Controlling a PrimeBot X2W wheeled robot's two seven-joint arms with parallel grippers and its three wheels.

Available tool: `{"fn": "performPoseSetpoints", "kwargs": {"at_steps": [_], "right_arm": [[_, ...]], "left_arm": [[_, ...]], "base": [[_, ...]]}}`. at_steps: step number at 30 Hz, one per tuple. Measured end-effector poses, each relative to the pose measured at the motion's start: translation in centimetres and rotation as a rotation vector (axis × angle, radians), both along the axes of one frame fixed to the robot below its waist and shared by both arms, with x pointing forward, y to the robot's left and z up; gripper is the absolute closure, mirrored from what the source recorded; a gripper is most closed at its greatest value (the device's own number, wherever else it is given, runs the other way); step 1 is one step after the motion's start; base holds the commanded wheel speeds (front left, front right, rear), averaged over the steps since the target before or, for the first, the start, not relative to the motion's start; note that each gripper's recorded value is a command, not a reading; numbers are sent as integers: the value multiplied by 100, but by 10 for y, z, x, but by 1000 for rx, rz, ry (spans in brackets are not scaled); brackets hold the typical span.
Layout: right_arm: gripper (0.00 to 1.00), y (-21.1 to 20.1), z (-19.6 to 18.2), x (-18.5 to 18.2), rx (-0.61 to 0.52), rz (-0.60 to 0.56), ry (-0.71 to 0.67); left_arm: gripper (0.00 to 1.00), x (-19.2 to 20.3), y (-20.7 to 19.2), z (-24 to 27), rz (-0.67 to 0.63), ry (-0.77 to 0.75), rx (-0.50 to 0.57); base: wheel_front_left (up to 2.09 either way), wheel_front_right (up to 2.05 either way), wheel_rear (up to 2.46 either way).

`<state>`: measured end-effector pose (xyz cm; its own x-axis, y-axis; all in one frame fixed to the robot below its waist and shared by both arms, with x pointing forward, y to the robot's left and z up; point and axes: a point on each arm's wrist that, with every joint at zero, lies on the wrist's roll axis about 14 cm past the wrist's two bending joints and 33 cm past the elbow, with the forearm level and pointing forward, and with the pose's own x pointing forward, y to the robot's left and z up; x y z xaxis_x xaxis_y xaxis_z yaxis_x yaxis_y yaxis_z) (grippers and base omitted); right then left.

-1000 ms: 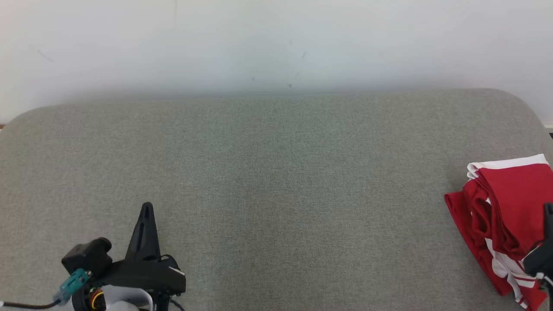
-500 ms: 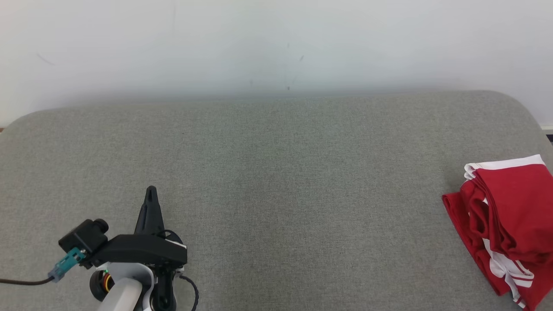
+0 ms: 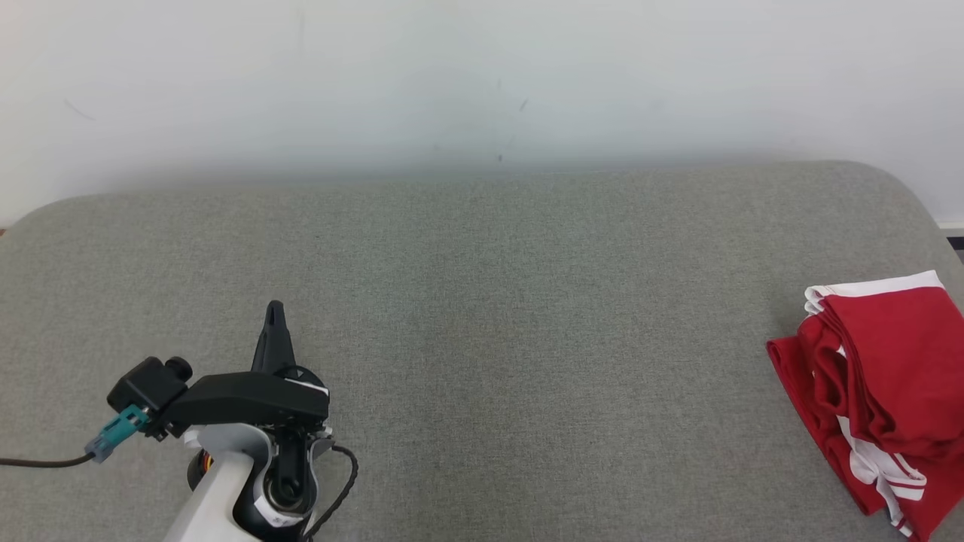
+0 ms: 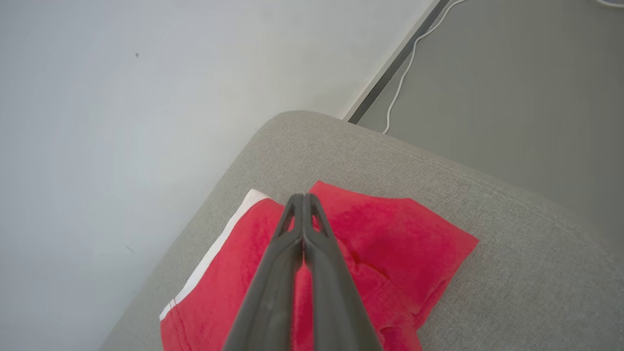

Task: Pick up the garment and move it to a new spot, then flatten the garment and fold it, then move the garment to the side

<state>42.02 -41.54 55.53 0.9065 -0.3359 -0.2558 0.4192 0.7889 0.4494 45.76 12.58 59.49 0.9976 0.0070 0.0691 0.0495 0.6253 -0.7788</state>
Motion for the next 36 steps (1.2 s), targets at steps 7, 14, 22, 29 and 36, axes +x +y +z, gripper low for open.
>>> {"fn": "performPoseSetpoints", "kwargs": {"at_steps": [7,14,22,29,36], "right_arm": [[100,-14,6,-2,93,-38,-24],[100,-28,13,-4,198,-73,-58],[100,-38,21,-6,318,-96,-105],[100,-44,29,-7,419,-105,-149],[100,-48,37,-6,517,-103,-197]], "left_arm": [[100,4,-6,4,-20,12,-69],[100,9,-14,10,-42,26,-148],[100,13,-22,18,-69,39,-230],[100,16,-30,23,-92,55,-295],[100,18,-37,30,-116,64,-355]], "base": [[0,0,0],[0,0,0],[0,0,0],[0,0,0],[0,0,0]]}}
